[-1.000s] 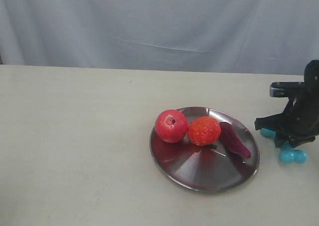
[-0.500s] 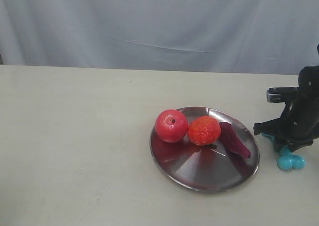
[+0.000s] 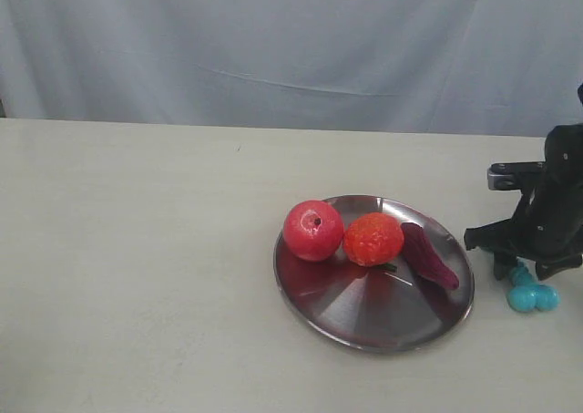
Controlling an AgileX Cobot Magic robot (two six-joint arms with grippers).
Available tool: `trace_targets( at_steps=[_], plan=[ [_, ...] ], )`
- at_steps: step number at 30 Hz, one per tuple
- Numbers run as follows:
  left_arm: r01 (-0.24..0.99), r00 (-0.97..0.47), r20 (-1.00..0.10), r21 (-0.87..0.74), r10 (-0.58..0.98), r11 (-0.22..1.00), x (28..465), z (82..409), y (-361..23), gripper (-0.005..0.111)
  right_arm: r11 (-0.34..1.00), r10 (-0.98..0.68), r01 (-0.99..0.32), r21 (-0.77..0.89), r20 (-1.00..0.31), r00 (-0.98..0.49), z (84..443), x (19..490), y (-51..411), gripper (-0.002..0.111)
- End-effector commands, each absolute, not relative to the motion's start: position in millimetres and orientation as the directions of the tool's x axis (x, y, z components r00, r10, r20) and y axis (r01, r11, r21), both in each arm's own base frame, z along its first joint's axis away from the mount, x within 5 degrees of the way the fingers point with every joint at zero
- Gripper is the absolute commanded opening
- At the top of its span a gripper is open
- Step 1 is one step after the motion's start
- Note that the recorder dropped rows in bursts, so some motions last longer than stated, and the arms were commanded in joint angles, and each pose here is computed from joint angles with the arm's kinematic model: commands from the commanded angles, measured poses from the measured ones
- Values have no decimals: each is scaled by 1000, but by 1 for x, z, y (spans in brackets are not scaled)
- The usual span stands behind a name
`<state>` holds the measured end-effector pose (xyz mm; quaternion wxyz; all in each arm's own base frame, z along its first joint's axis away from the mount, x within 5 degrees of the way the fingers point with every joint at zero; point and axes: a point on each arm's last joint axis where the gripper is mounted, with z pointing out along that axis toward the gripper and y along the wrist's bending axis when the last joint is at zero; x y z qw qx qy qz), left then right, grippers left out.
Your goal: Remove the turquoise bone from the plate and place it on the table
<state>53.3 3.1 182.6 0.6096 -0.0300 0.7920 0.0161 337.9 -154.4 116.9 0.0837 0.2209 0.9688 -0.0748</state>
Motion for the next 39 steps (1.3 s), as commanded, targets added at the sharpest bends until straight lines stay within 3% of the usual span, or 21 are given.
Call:
trace_targets(
  at_steps=[1, 8, 10, 13, 17, 20, 27, 35, 39],
  plan=[
    [-73, -251, -968, -15, -33, 997, 53, 182, 3, 0, 885, 410, 452, -112, -271, -871, 158, 338, -157, 54],
    [-73, -251, -968, -15, -33, 997, 53, 182, 3, 0, 876, 371, 468, -118, -457, -809, 263, 328, -154, 51],
    [-73, -251, -968, -15, -33, 997, 53, 182, 3, 0, 873, 357, 475, -114, -514, -780, 288, 321, -151, 36],
    [-73, -251, -968, -15, -33, 997, 53, 182, 3, 0, 878, 332, 471, -85, -600, -727, 322, 308, -143, 2],
    [-73, -251, -968, -15, -33, 997, 53, 182, 3, 0, 893, 293, 450, -10, -746, -598, 367, 287, -128, 0],
    [-73, -251, -968, -15, -33, 997, 53, 182, 3, 0, 922, 164, 388, -20, -884, -437, 394, 260, -103, 0],
    [-73, -251, -968, -15, -33, 997, 53, 182, 3, 0, 980, 5, 199, -7, -998, -60, 394, 200, -40, 0],
    [-73, -251, -968, -15, -33, 997, 53, 182, 3, 0, 985, -13, 175, -7, -999, 33, 352, 146, -26, -1],
    [-73, -251, -968, -15, -33, 997, 53, 182, 3, 0, 981, 76, 172, 92, -992, 97, 340, 124, -23, -1]
  ],
)
